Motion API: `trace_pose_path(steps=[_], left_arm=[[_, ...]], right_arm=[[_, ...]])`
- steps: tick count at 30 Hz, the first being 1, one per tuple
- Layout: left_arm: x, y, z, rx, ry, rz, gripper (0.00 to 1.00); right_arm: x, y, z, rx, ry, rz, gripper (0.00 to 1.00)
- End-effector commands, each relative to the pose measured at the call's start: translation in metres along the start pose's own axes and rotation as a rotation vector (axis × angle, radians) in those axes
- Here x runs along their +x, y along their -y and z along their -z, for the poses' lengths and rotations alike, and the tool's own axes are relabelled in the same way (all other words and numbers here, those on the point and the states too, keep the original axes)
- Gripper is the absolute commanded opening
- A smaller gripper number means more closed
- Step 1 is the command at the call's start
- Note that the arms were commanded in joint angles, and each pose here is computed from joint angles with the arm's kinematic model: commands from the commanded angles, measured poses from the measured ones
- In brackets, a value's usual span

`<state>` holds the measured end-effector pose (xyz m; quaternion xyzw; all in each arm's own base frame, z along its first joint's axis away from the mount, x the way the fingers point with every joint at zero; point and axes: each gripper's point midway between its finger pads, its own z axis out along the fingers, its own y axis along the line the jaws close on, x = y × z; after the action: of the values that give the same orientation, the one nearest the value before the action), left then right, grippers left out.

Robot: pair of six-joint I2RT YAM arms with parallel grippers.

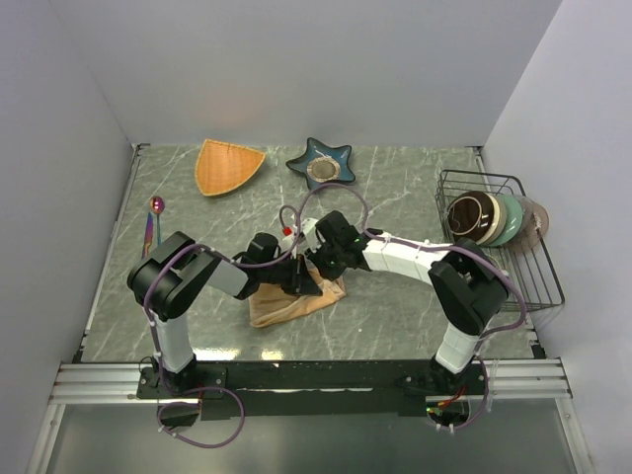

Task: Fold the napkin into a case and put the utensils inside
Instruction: Stuff the top corner of the smaller-rectangle-folded napkin into the folded napkin.

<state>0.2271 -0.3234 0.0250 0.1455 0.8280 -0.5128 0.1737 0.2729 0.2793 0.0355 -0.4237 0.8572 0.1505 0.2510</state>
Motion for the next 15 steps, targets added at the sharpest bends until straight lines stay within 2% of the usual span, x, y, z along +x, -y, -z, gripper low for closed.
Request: trace_pose_path(steps=[1,7,10,13,15], left_arm=[[0.007,-0.013,0.000,-0.029,-0.013,0.029,0.01],[0.008,-0.017,0.002,-0.037,-0.016,0.041,0.01],[0.007,-0.017,0.003,-0.036,-0.013,0.044,0.01],[0.007,-0.018,0.003,-0.039,-0.011,0.043,0.01],[0.007,-0.018,0.002,-0.041,-0.011,0.044,0.01]], right_arm=[[-0.012,0.002,-0.005,0.049,-0.006,0.017,0.25],[-0.008,0.000,-0.011,0.064,-0.034,0.009,0.27],[-0.009,0.008,-0.012,0.112,-0.041,-0.001,0.24],[-0.006,0.016,-0.013,0.157,-0.061,-0.002,0.14],[-0.008,0.018,-0.011,0.168,-0.053,0.001,0.04]])
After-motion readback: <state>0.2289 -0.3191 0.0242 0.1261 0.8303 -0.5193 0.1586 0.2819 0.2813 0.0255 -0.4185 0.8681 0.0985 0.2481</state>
